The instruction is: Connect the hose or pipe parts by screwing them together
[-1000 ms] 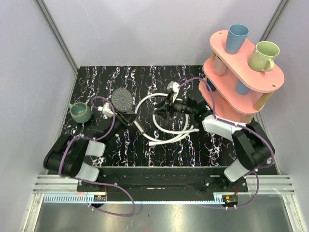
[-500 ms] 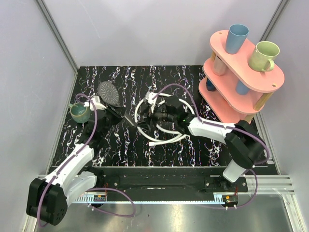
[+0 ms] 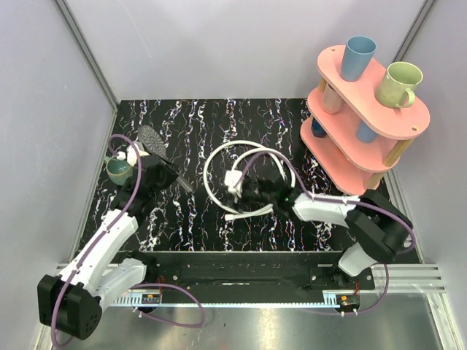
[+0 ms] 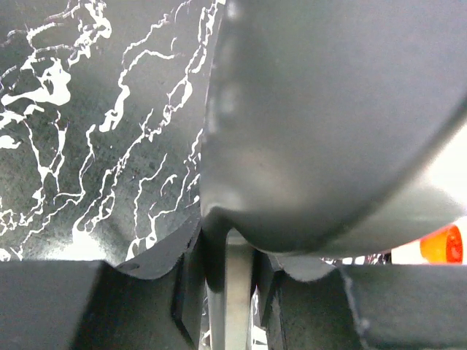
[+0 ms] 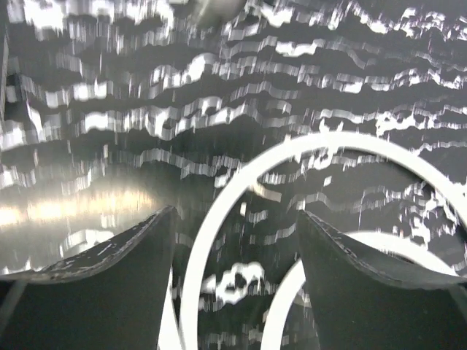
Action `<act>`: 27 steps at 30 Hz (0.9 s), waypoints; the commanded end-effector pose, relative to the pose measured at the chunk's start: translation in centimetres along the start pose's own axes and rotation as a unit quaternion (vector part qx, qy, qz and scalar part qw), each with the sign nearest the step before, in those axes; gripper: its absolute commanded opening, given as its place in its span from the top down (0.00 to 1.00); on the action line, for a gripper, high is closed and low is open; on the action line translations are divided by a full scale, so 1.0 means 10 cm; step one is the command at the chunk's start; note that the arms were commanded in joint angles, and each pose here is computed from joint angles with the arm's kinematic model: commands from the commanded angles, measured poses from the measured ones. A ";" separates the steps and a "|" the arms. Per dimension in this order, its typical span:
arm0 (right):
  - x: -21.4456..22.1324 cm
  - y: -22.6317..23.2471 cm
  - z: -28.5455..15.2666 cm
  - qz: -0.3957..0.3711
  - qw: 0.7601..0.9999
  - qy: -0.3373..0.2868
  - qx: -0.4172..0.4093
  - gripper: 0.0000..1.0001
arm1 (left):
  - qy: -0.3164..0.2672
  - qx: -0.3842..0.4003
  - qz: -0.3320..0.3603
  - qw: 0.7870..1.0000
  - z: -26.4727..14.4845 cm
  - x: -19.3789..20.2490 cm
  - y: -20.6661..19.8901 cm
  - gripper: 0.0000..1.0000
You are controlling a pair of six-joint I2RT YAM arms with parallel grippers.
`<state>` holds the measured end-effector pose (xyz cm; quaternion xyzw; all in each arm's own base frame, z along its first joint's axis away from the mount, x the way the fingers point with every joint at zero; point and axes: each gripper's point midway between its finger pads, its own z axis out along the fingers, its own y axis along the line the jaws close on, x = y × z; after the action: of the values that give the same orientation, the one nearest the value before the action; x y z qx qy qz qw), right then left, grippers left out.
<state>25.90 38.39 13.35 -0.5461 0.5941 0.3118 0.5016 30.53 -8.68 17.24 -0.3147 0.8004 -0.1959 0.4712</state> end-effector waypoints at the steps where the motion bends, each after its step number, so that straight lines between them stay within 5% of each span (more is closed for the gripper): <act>1: 0.14 -0.03 -0.30 -0.194 0.980 -0.003 0.034 0.24 | -0.025 0.011 -0.009 1.000 -0.06 -0.29 -0.16 1.00; 7: 0.46 0.36 -0.29 -0.218 0.975 0.001 -0.036 0.28 | 0.009 0.017 -0.003 1.000 -0.02 -0.21 -0.12 1.00; 27: 0.80 0.54 -0.04 -0.261 0.960 0.054 -0.087 0.39 | 0.050 -0.007 -0.024 0.998 0.15 -0.02 0.22 1.00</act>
<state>21.09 35.17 3.91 -0.7360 0.4510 0.1957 0.4654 29.69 -6.59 13.22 -0.3356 0.8372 -0.1884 0.3886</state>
